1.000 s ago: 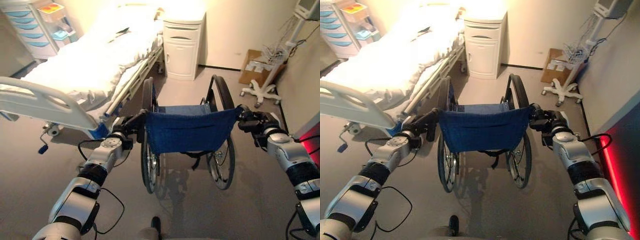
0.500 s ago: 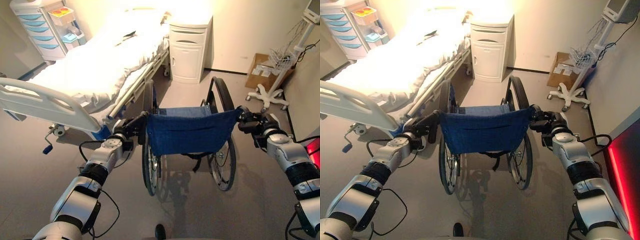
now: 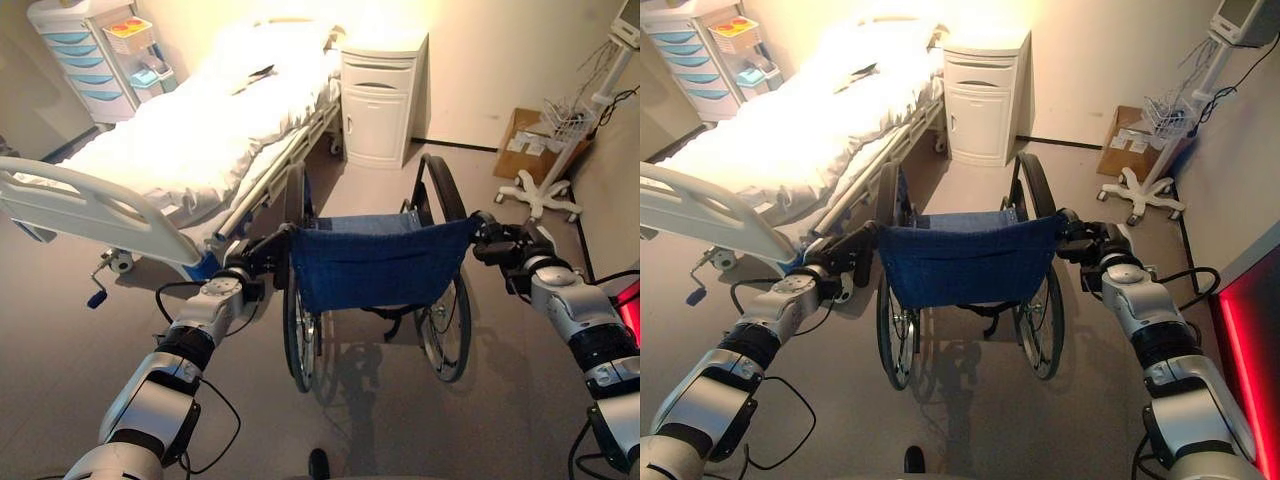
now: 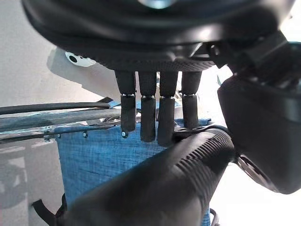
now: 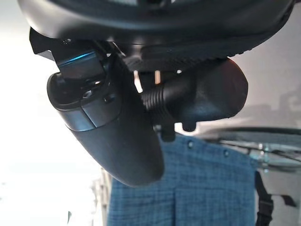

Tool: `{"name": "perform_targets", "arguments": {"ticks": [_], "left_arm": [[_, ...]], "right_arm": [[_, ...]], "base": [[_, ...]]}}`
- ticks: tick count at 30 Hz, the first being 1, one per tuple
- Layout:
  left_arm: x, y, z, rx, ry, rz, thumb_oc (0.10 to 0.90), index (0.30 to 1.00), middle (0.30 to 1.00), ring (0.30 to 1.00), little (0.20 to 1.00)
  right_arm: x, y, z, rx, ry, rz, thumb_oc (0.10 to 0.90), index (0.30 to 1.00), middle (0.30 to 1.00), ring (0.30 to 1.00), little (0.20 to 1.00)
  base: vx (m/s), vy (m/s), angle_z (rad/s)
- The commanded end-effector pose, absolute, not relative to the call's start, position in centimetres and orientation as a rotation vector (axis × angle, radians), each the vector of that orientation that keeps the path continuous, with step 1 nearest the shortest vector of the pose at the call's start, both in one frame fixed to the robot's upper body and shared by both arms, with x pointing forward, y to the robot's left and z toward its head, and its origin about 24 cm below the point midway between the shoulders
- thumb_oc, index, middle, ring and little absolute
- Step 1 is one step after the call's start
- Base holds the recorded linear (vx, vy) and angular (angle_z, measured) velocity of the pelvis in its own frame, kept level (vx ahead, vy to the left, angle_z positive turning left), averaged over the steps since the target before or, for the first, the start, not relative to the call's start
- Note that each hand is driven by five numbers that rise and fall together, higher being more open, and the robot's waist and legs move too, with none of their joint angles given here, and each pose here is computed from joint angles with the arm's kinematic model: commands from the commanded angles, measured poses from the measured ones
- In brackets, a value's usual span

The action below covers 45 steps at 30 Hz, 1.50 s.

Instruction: Push the wheelchair next to the bed

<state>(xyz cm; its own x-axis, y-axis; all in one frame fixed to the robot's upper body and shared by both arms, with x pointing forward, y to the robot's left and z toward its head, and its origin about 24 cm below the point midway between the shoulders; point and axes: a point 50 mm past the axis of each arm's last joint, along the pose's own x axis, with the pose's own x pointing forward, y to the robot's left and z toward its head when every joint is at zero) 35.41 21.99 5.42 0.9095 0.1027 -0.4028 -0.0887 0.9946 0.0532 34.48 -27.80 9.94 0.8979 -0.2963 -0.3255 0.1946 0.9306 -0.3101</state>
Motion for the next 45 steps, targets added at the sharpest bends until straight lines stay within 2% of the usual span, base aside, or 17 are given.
{"name": "perform_targets", "arguments": {"ticks": [1,17,23,31,38,45], "left_arm": [[36.3,26.6,10.3,-0.029,0.234,0.237,0.800,0.900,0.900,0.900,0.900],[35.4,28.4,11.4,0.050,0.126,0.299,0.800,0.900,0.900,0.900,0.900],[33.9,29.3,11.6,0.028,0.060,0.295,0.800,0.900,0.900,0.900,0.900],[31.3,30.8,13.4,-0.058,-0.074,0.282,0.800,0.900,0.900,0.900,0.900],[29.3,33.2,15.8,-0.046,-0.158,0.324,0.800,0.900,0.900,0.900,0.900],[29.1,34.4,16.2,-0.041,-0.153,0.359,0.800,0.900,0.900,0.900,0.900]], "right_arm": [[36.0,-21.7,10.9,-0.078,0.236,-0.016,0.800,0.900,0.900,0.900,0.900],[35.0,-22.9,10.5,-0.083,0.230,-0.013,0.800,0.900,0.900,0.900,0.900],[33.7,-24.4,10.8,-0.048,0.180,-0.034,0.800,0.900,0.900,0.900,0.900],[31.7,-27.2,14.1,-0.078,-0.001,-0.102,0.800,0.900,0.900,0.900,0.900],[29.7,-31.8,17.2,-0.263,0.018,-0.250,0.800,0.900,0.900,0.900,0.900],[29.3,-34.0,21.6,-0.577,-0.014,-0.350,0.800,0.900,0.900,0.900,0.900]], "base": [[0.00,0.000,0.00],[0.00,-0.002,0.01],[-0.02,-0.019,0.08],[-0.02,-0.018,0.17],[-0.03,-0.035,0.26],[-0.03,-0.031,0.32]]}}
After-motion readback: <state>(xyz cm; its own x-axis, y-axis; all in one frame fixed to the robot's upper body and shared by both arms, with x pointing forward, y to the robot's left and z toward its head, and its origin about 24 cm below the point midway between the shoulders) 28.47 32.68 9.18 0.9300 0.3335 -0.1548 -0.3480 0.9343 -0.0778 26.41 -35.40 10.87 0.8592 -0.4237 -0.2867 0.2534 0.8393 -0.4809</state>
